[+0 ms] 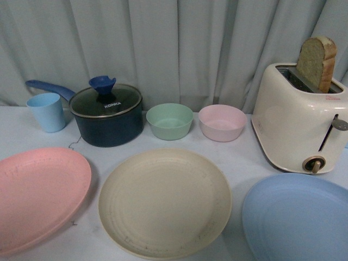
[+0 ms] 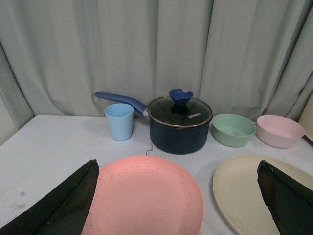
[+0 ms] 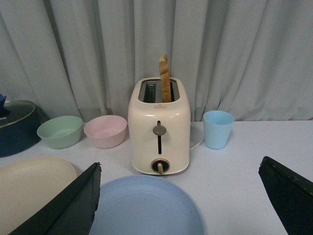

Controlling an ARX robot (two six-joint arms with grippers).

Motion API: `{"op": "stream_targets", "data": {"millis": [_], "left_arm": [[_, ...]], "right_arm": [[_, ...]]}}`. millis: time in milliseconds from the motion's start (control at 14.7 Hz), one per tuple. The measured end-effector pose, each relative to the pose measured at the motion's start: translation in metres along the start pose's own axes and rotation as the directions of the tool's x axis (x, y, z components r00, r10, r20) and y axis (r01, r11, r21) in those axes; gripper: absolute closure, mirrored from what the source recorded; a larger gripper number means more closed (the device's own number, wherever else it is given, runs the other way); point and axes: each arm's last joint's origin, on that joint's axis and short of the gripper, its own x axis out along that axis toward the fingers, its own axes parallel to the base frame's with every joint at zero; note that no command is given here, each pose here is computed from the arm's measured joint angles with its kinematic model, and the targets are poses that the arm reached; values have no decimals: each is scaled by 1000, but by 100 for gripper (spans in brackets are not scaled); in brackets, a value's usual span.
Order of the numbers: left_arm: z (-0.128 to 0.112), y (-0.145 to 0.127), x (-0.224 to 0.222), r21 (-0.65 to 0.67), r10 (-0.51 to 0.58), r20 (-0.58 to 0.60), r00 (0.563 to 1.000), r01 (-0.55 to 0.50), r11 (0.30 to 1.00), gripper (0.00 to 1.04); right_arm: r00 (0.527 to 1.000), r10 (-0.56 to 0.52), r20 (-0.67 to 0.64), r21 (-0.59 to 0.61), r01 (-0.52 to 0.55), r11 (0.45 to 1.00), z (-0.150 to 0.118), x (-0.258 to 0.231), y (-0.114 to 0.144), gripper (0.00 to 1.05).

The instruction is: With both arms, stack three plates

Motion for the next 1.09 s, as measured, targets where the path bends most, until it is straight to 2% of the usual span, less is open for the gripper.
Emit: {"op": "stream_targets", "data": {"millis": [1088], "left_arm": [[0,0,0,0,0,0,1000,0,1000,7]], "right_arm": [[1000,0,0,0,0,1000,0,0,0,6]]}}
